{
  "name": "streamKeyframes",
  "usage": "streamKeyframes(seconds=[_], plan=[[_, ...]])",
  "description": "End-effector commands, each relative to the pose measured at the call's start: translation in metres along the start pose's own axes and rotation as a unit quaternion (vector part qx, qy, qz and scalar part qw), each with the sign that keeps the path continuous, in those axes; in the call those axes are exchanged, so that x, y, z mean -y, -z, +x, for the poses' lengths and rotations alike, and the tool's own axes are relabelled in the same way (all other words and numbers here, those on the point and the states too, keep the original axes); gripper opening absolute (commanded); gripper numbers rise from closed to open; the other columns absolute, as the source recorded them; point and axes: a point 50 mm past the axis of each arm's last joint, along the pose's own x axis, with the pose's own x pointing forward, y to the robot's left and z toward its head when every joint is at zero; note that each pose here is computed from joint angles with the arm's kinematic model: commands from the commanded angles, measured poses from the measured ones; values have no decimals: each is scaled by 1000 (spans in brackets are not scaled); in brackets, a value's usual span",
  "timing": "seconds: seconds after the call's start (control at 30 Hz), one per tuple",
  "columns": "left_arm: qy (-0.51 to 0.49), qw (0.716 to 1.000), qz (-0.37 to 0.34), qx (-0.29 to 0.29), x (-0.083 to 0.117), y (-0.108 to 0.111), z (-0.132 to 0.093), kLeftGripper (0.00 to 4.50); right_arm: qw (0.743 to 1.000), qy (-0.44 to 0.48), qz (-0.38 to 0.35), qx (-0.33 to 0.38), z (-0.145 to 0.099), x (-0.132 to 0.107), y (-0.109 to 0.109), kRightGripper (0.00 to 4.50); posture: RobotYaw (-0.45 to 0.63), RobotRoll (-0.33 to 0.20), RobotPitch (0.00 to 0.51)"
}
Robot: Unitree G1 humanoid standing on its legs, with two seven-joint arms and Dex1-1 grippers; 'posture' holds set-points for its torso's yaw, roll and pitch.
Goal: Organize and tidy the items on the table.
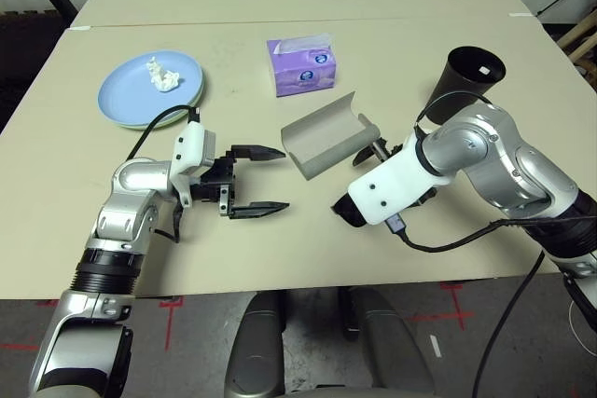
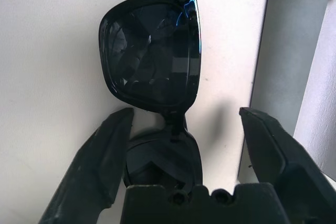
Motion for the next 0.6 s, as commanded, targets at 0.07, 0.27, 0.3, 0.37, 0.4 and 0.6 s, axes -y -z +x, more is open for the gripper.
streamKeyframes(seconds=[0.07,0.27,0.3,0.37,0.4,0.6], plan=[[10,1000,-7,-13,4,6,1,4500,1000,-15,-9,-2,3,-1,-2,2876,178,0,224],[11,1000,-6,-13,4,6,1,4500,1000,-25,-11,-4,6,-4,0,554,178,0,224],[11,1000,-6,-13,4,6,1,4500,1000,-26,-12,-4,6,-4,0,402,178,0,224],[11,1000,-6,-13,4,5,1,4500,1000,-27,-12,-5,6,-5,1,403,178,0,224],[11,1000,-6,-13,4,5,1,4500,1000,-28,-13,-5,6,-5,1,403,178,0,224],[12,1000,-6,-14,4,6,2,4500,1000,-23,-14,-3,0,-1,3,403,172,0,218]])
